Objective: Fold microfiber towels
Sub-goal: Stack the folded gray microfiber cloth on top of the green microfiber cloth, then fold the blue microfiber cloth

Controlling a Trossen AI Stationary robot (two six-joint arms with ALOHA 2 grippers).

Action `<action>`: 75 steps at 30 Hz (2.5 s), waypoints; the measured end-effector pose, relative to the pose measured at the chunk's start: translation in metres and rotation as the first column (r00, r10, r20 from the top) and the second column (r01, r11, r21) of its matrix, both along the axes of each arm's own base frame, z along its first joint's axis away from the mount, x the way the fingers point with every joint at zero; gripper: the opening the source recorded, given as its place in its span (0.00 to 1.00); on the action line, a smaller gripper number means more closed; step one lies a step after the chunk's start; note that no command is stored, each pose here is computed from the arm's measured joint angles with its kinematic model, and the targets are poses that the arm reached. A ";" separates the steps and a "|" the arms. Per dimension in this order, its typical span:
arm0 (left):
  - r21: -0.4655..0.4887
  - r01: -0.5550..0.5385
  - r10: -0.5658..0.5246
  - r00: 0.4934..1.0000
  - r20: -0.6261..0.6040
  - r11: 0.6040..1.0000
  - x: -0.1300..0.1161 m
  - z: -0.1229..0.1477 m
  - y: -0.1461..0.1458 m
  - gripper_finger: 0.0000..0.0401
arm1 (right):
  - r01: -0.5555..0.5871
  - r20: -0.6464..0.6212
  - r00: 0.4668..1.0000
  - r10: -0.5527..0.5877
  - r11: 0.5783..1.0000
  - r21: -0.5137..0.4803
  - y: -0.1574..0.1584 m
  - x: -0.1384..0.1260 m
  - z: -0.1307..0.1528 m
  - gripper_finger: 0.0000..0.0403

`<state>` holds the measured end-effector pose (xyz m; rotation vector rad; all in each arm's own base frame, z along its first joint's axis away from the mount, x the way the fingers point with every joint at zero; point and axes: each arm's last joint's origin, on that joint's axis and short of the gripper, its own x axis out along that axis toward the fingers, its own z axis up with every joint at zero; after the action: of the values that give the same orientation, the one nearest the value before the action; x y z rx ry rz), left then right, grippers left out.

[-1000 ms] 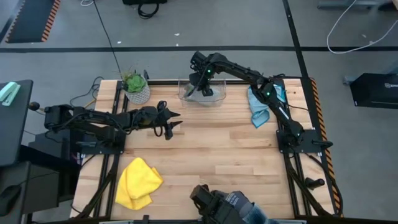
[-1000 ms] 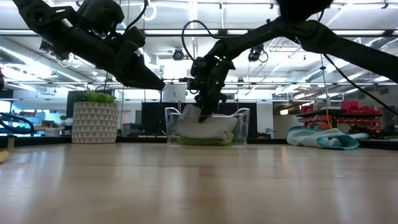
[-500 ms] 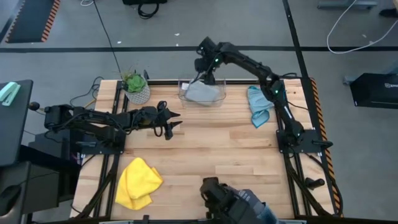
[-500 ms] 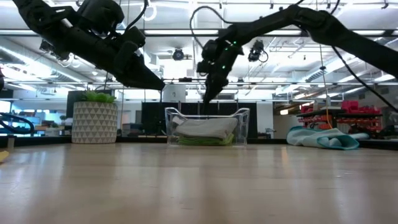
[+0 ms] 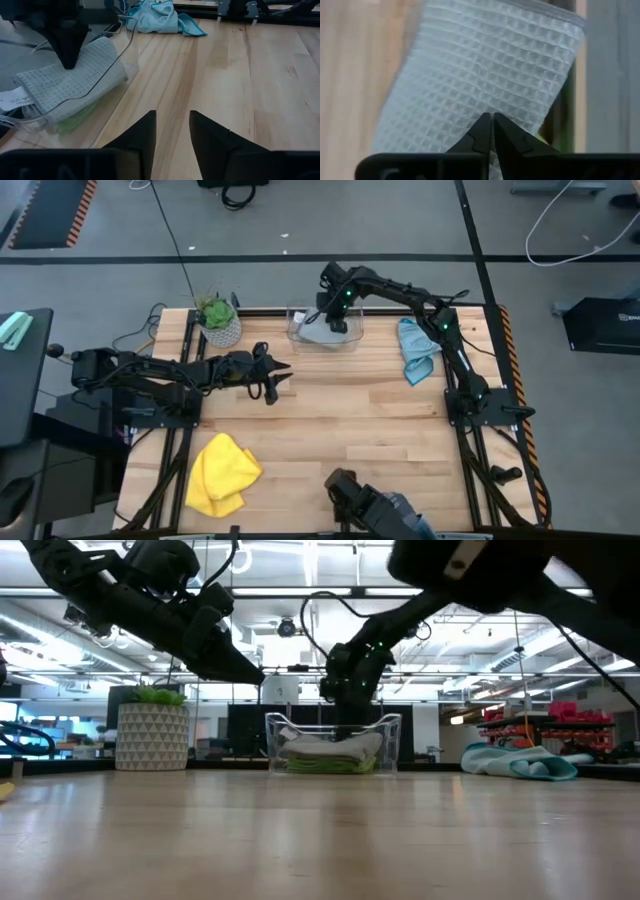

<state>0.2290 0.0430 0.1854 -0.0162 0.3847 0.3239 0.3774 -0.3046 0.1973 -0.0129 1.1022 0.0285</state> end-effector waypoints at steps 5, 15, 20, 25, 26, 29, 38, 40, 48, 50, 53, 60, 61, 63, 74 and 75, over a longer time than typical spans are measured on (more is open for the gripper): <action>0.000 0.000 0.000 1.000 0.000 1.000 0.000 0.000 0.000 0.26 | 0.115 0.015 0.993 -0.114 0.988 -0.107 -0.014 -0.001 -0.001 0.02; 0.000 -0.001 0.001 1.000 0.000 1.000 0.000 0.000 0.000 0.20 | 0.081 0.110 0.991 -0.077 0.996 -0.034 -0.012 -0.006 0.040 0.14; 0.000 -0.012 0.012 1.000 -0.001 1.000 0.000 0.000 0.002 0.15 | 0.001 0.100 0.995 -0.007 0.998 0.060 0.002 -0.001 0.014 0.10; -0.023 -0.051 0.051 0.999 -0.014 0.998 -0.003 -0.002 0.008 0.08 | 0.043 0.079 0.996 -0.040 0.998 -0.041 0.005 0.005 -0.011 0.02; -0.026 -0.056 0.056 0.998 -0.020 0.998 -0.003 -0.003 0.009 0.07 | 0.049 0.066 0.997 -0.046 0.998 -0.046 0.006 0.005 -0.014 0.01; -0.027 -0.060 0.060 0.998 -0.025 0.998 -0.003 -0.003 0.010 0.03 | 0.059 0.060 0.997 -0.055 0.996 -0.066 0.005 0.005 -0.012 0.03; -0.026 -0.060 0.059 0.998 -0.025 0.998 -0.003 -0.003 0.010 0.06 | 0.005 0.186 0.983 -0.004 1.000 -0.004 0.011 0.018 0.007 0.04; -0.026 -0.062 0.061 0.998 -0.025 0.998 -0.004 -0.003 0.011 0.06 | -0.003 0.199 0.980 0.007 1.000 -0.023 0.015 0.023 0.002 0.03; -0.027 -0.063 0.062 0.998 -0.032 0.998 -0.004 -0.004 0.011 0.01 | 0.001 0.116 0.993 0.002 1.000 -0.024 0.023 0.018 -0.009 0.02; -0.027 -0.064 0.063 0.998 -0.031 0.998 -0.004 -0.004 0.011 0.02 | 0.010 0.100 0.995 -0.007 1.000 -0.029 0.024 0.010 0.007 0.02; -0.028 -0.063 0.062 0.997 -0.040 0.998 -0.004 -0.004 0.011 0.05 | 0.021 0.103 0.994 -0.018 0.999 -0.029 0.027 -0.004 0.034 0.01; -0.008 -0.054 0.054 0.996 -0.068 0.998 -0.005 -0.006 0.011 0.02 | 0.071 0.007 0.997 -0.072 0.997 0.035 0.032 -0.030 -0.001 0.01; -0.004 -0.053 0.053 0.996 -0.070 0.999 -0.005 -0.006 0.011 0.02 | 0.073 -0.009 0.997 -0.073 0.997 0.030 0.034 -0.033 -0.006 0.01; -0.001 -0.055 0.054 0.996 -0.071 0.999 -0.005 -0.006 0.012 0.02 | 0.073 -0.001 0.997 -0.073 0.997 -0.007 0.039 -0.039 -0.003 0.01; -0.009 -0.111 0.111 0.994 -0.026 0.994 -0.005 -0.003 0.016 0.02 | 0.144 0.395 0.915 -0.083 0.981 -0.128 0.083 -0.081 0.077 0.01; -0.004 -0.118 0.118 0.993 -0.016 0.993 -0.005 -0.002 0.016 0.03 | 0.154 0.413 0.906 -0.093 0.981 -0.118 0.090 -0.086 0.075 0.02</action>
<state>0.2244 0.0593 0.1837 -0.0414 0.4011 0.4400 0.2914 -0.2146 0.2722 -0.0791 0.6828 -0.1653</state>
